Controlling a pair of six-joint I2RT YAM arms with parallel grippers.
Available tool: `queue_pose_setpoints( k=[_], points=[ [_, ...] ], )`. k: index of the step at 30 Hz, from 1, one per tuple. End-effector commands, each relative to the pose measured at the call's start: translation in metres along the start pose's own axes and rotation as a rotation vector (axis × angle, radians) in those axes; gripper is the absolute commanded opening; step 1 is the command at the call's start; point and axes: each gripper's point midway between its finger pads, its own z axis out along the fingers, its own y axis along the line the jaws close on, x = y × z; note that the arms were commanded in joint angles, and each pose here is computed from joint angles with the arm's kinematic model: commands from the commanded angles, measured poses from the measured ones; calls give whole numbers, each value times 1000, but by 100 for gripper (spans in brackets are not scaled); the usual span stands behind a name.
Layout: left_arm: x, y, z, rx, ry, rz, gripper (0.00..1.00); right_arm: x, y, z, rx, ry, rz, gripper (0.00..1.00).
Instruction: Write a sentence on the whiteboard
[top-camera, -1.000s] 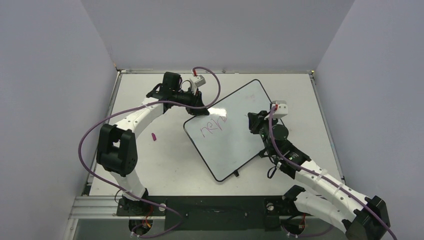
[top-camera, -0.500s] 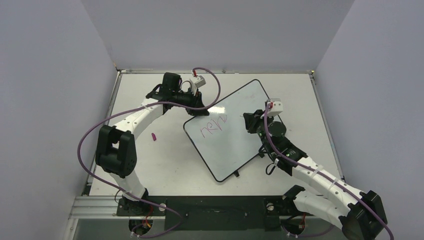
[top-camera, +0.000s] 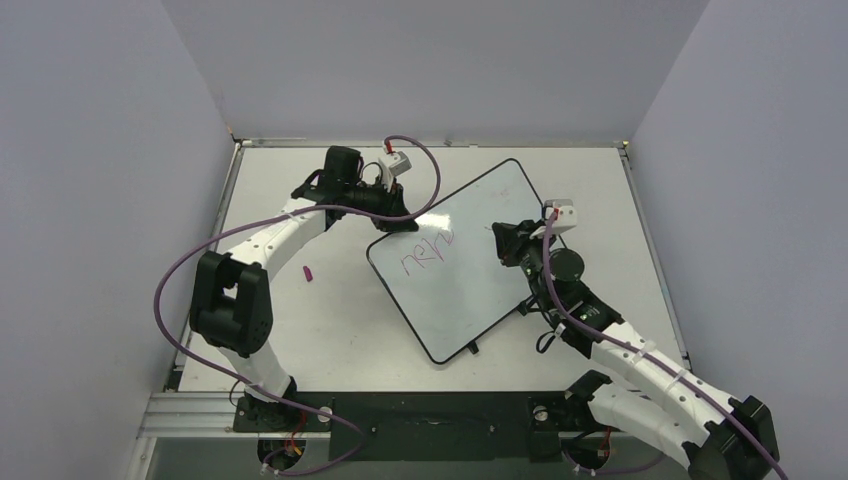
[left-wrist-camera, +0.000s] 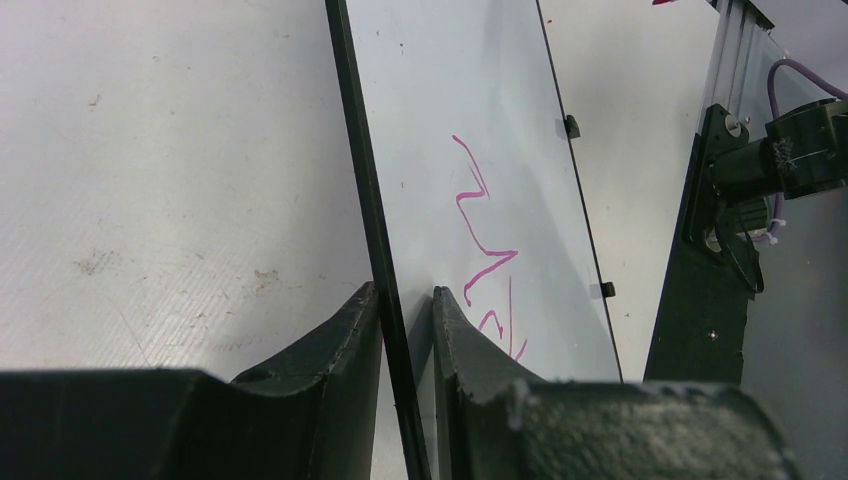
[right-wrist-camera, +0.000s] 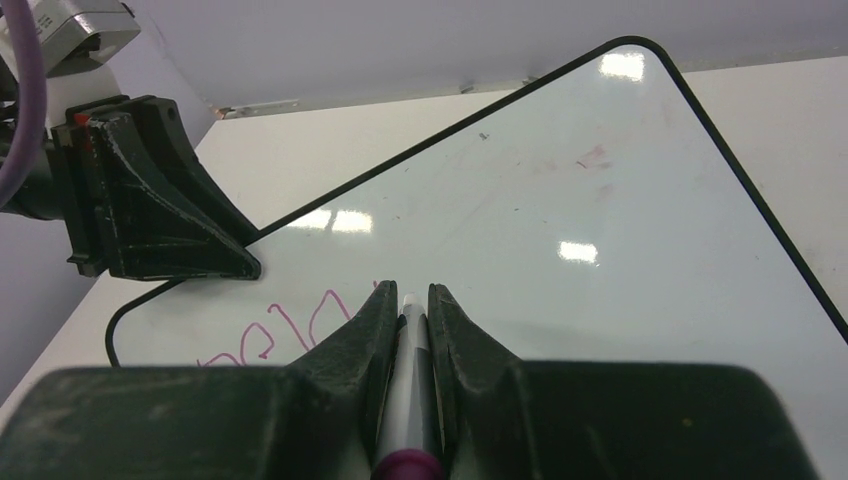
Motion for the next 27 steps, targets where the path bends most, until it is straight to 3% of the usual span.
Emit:
queue_pose_setpoints(
  k=[1,27],
  points=[
    [2,-15,-2,26,4,51,0,-12,-6,7,16,-60,2,0],
    [5,-12,1,25,10,43,0,-9,1,87,58,34,-18,0]
  ],
)
